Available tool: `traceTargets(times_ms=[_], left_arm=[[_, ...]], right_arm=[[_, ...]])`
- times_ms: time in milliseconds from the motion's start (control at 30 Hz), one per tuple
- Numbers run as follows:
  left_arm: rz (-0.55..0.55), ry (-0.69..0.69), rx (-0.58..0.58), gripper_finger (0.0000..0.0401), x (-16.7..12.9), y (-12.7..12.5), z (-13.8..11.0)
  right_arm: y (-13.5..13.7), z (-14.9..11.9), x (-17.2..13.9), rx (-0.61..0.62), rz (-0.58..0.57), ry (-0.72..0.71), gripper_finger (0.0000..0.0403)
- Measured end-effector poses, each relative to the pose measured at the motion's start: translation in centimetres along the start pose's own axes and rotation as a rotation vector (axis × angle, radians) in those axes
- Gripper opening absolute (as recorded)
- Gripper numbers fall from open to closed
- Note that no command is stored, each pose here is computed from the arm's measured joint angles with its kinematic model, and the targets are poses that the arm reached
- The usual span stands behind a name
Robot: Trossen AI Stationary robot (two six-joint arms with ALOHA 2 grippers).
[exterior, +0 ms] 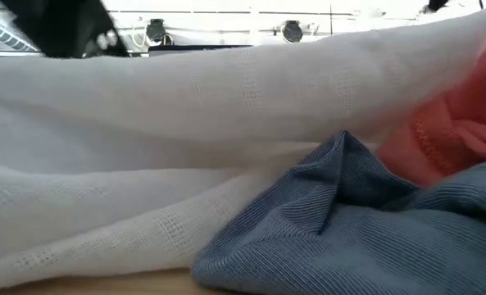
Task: Sort clothes
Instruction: Put the white polo shirt into the blue laundry organizer
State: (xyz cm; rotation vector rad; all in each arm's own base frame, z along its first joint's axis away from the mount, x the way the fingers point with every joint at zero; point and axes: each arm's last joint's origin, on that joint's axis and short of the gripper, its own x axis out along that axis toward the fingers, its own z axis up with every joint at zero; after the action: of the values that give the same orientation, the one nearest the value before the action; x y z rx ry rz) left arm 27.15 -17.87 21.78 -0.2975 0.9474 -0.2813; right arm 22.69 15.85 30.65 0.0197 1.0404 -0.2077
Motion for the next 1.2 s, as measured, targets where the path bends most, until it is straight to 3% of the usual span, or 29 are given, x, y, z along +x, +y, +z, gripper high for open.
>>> traceTargets(times_ms=[100, 233, 400, 533, 767, 867, 1033, 1200], left_arm=[[0.059, -0.093, 0.043, 0.0147, -2.3, -0.1, 0.6], [0.191, -0.204, 0.071, 0.0147, -5.1, 0.3, 1.0], [0.353, -0.198, 0.012, 0.0147, -5.2, 2.5, 0.5], [0.296, -0.190, -0.025, 0.0147, -3.9, 4.2, -0.5], [0.214, -0.182, -0.119, 0.0147, -2.2, 6.9, -1.9], [0.138, -0.211, -0.132, 0.0147, -1.9, 7.4, -1.9], [0.120, -0.214, -0.135, 0.0147, -1.8, 7.5, -2.0], [0.118, -0.211, -0.135, 0.0147, -1.8, 7.5, -2.0]], right_arm=[[-0.7, 1.1, 2.6, -0.051, 0.006, -0.076, 0.0172], [-1.8, 2.2, 6.1, -0.058, 0.098, -0.160, 0.0172], [-3.8, 3.0, 9.9, 0.004, 0.236, -0.290, 0.0172], [-4.6, 3.3, 11.1, 0.036, 0.351, -0.380, 0.0171], [-4.8, 2.9, 12.6, 0.021, 0.330, -0.345, 0.0171], [-4.6, 2.6, 13.7, 0.021, 0.323, -0.306, 0.0171], [-3.9, 2.3, 15.1, 0.016, 0.345, -0.269, 0.0171], [-3.8, 2.1, 15.6, 0.032, 0.336, -0.245, 0.0123]])
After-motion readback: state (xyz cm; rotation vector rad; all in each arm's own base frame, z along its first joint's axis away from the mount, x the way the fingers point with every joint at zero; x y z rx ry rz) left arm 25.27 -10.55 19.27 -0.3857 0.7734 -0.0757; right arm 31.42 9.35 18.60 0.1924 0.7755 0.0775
